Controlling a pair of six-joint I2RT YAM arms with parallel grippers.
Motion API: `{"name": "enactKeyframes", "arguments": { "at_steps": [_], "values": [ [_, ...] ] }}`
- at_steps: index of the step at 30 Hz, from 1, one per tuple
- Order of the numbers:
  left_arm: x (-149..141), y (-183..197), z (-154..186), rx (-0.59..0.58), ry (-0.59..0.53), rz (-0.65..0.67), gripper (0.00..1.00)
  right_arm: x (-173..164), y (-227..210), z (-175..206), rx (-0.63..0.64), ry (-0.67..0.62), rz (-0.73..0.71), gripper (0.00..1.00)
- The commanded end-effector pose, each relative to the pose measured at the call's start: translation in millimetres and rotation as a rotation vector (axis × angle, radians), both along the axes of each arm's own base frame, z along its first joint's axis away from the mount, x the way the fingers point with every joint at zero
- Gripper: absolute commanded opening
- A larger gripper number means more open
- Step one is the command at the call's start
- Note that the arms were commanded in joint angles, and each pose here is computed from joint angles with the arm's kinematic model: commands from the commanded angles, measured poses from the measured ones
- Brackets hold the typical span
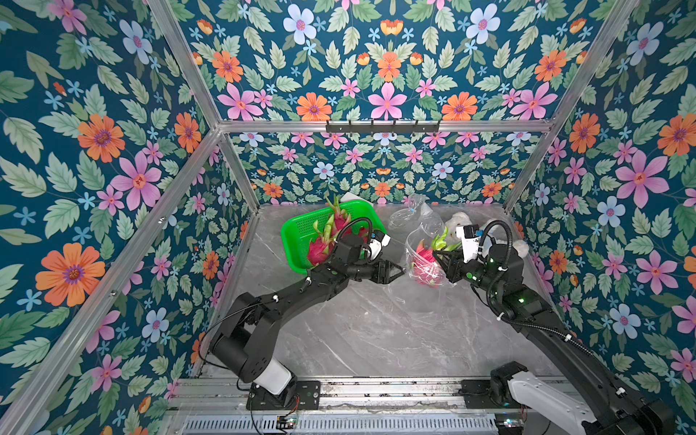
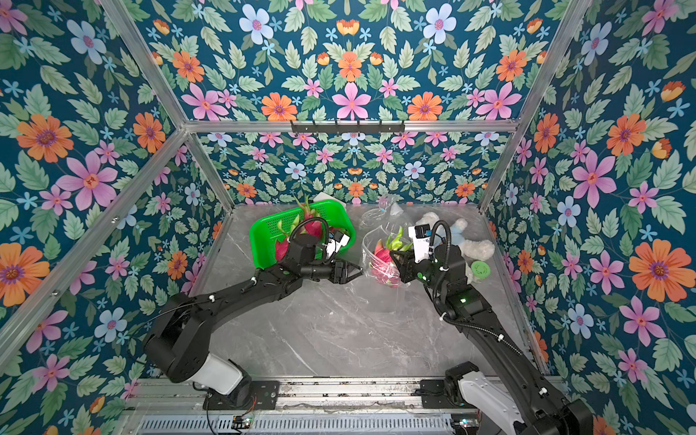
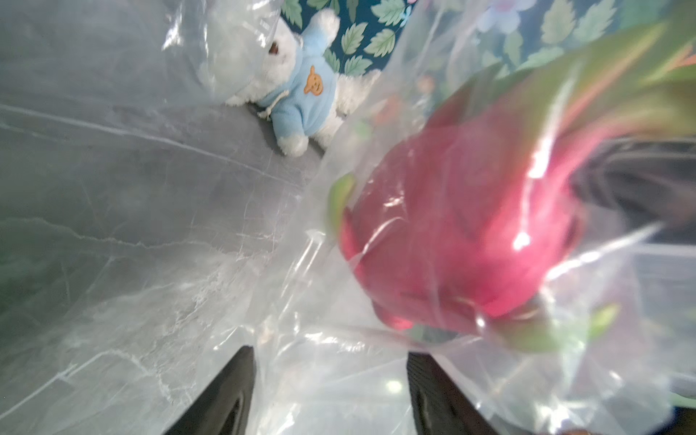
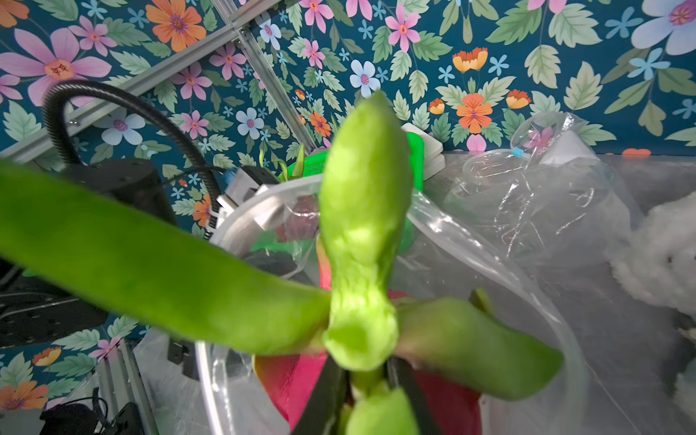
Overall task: Open the zip-top bag and take out the dragon fruit
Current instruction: Pick up the dragon fruit from the zipper food storage bag.
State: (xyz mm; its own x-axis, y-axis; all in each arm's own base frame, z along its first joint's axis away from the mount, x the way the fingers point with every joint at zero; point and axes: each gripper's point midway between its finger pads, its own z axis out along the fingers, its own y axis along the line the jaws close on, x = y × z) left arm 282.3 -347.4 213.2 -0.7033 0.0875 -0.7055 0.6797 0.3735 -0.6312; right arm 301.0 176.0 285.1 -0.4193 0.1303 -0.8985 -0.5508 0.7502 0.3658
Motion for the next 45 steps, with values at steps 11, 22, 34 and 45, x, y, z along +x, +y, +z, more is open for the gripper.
{"name": "enactKeyframes", "arguments": {
  "at_steps": [11,22,34,45],
  "values": [
    [13.1,35.3,53.0,0.066,-0.272,0.131,0.83,13.7,-24.4,6.2,-0.166,-0.064,-0.123,0.15],
    [-5.6,8.1,124.1,-0.176,-0.369,-0.045,0.84,-3.1,9.6,17.4,-0.077,-0.066,0.091,0.15],
    [-9.1,-28.9,127.3,-0.299,-0.348,-0.189,0.84,-8.9,29.4,21.9,0.000,-0.034,0.211,0.14],
    [-11.5,-28.1,128.3,-0.296,-0.376,-0.170,0.78,5.7,18.2,-7.0,-0.086,0.045,0.123,0.12]
  ]
}}
